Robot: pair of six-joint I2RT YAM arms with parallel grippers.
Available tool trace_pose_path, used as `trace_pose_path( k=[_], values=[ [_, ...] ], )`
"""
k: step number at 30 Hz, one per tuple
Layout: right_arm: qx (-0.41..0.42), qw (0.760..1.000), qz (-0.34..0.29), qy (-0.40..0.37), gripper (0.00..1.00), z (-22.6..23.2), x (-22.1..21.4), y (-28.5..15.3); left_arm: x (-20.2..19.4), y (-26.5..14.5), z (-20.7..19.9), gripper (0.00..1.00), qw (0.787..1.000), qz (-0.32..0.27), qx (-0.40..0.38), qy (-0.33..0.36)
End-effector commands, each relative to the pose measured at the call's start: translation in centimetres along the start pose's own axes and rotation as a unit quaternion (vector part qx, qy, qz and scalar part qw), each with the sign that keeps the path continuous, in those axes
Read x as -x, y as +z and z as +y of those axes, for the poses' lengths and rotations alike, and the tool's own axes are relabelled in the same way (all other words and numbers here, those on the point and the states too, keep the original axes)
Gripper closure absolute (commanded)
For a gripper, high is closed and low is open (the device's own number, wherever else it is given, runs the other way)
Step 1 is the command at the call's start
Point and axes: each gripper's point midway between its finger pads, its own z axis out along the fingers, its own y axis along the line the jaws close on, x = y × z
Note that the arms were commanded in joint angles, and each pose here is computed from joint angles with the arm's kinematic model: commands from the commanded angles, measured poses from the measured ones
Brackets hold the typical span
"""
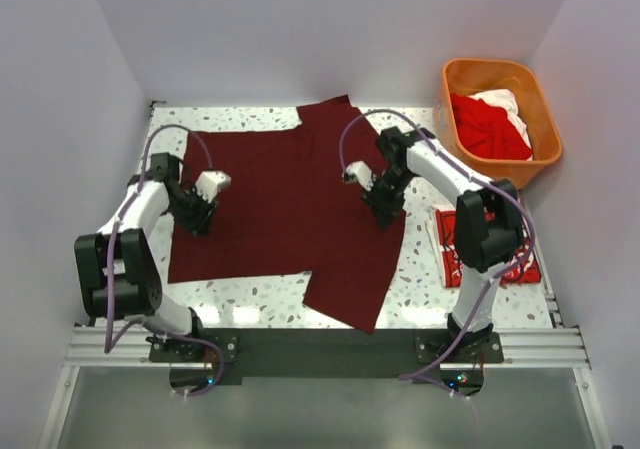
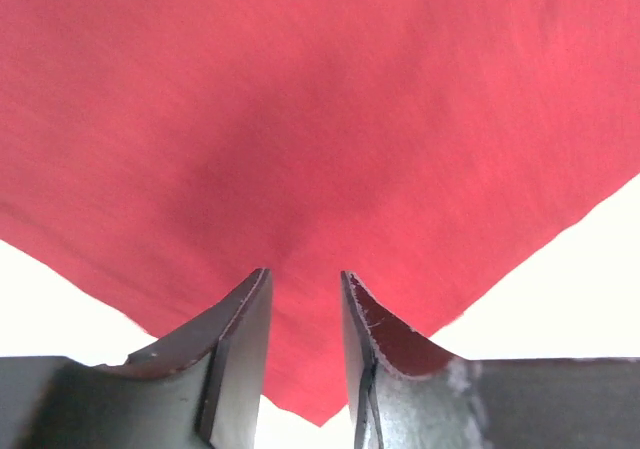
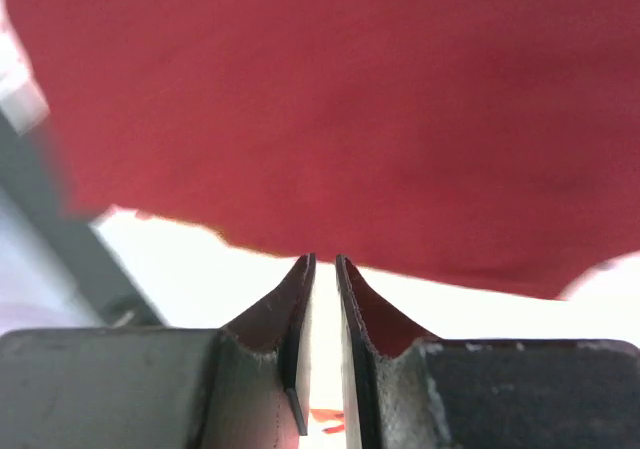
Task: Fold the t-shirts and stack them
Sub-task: Flatten the tshirt out
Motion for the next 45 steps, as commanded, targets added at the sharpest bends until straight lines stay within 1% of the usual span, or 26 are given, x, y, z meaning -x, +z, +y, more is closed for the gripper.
trace_pose_path(
  k=[1,3,5,8,11,14,15,20,24,27,29,31,32,34,35,37,38,39,40,41,42,43,44,45],
  values=[
    [-0.101,0.993,-0.036,0.044,0.83,-7.5,3.1,-1.0,5.7,-0.2,3.0,0.61,0.997,-0.072,0.001,-0.023],
    [-0.127,0.991,-0.029,0.044,0.83,-9.7,3.6,-0.6,6.8,0.1,4.3,0.60,0.996,-0.080,0.014,-0.032],
    [-0.154,0.987,-0.019,0.044,0.83,-11.6,3.8,-0.2,7.0,1.3,5.2,0.60,0.995,-0.079,0.020,-0.051],
    [-0.177,0.983,-0.001,0.052,0.83,-13.5,3.3,0.7,6.3,2.5,5.9,0.60,0.995,-0.061,0.026,-0.068],
    [-0.187,0.981,0.025,0.053,0.83,-14.0,1.7,1.8,5.0,3.3,5.7,0.60,0.996,-0.045,0.030,-0.068],
    [-0.183,0.980,0.052,0.051,0.83,-13.3,-0.4,2.9,3.4,4.0,5.1,0.60,0.997,-0.026,0.028,-0.067],
    [-0.174,0.981,0.071,0.055,0.84,-12.7,-1.9,3.6,2.4,4.4,4.5,0.60,0.997,-0.014,0.023,-0.069],
    [-0.154,0.981,0.101,0.058,0.84,-9.6,-5.5,4.0,-1.0,5.2,2.3,0.60,0.998,0.024,0.009,-0.061],
    [-0.142,0.982,0.104,0.063,0.84,-7.6,-6.7,3.7,-2.4,4.8,0.5,0.61,0.998,0.033,-0.007,-0.057],
    [-0.153,0.982,0.093,0.065,0.83,-7.8,-6.3,3.3,-1.9,4.2,-0.7,0.61,0.998,0.017,-0.030,-0.053],
    [-0.156,0.984,0.060,0.070,0.81,-8.5,-4.5,2.3,0.0,3.4,-0.9,0.59,0.998,-0.015,-0.047,-0.048],
    [-0.158,0.983,0.027,0.085,0.78,-9.2,-2.8,1.1,2.2,2.3,-0.3,0.55,0.997,-0.048,-0.044,-0.046],
    [-0.166,0.982,-0.017,0.088,0.73,-10.2,-0.6,-0.7,4.7,1.2,0.7,0.54,0.995,-0.084,-0.038,-0.033],
    [-0.177,0.976,-0.064,0.109,0.66,-11.6,1.6,-2.2,7.4,0.0,2.3,0.50,0.992,-0.118,-0.025,-0.032],
    [-0.192,0.969,-0.105,0.114,0.61,-13.0,3.4,-4.3,10.4,-1.5,3.6,0.49,0.988,-0.156,-0.013,-0.015],
    [-0.204,0.958,-0.148,0.137,0.56,-15.0,5.5,-5.5,12.9,-2.0,5.1,0.46,0.983,-0.185,-0.010,-0.013],
    [-0.224,0.947,-0.181,0.141,0.53,-16.5,6.9,-7.7,15.2,-3.5,6.5,0.44,0.977,-0.212,0.004,-0.003],
    [-0.240,0.935,-0.212,0.154,0.51,-17.8,8.2,-8.7,16.5,-3.2,7.3,0.42,0.973,-0.229,0.000,-0.004],
    [-0.244,0.930,-0.221,0.166,0.50,-19.2,8.7,-8.5,17.5,-3.4,8.0,0.41,0.970,-0.242,0.003,-0.002],
    [-0.262,0.917,-0.248,0.171,0.50,-20.6,9.8,-10.4,19.8,-4.8,9.5,0.41,0.962,-0.273,0.020,0.010],
    [-0.276,0.903,-0.272,0.187,0.50,-22.0,10.6,-11.1,20.4,-4.0,10.4,0.40,0.960,-0.278,0.014,-0.007],
    [-0.281,0.896,-0.277,0.203,0.50,-23.7,10.8,-10.6,21.1,-4.1,11.1,0.39,0.958,-0.286,0.017,-0.012],
    [-0.298,0.882,-0.300,0.207,0.48,-25.1,11.7,-12.2,22.8,-5.1,12.4,0.39,0.950,-0.311,0.030,-0.003],
    [-0.302,0.871,-0.321,0.220,0.47,-26.1,12.5,-12.8,23.3,-4.4,13.0,0.38,0.948,-0.316,0.026,-0.019]
  ],
)
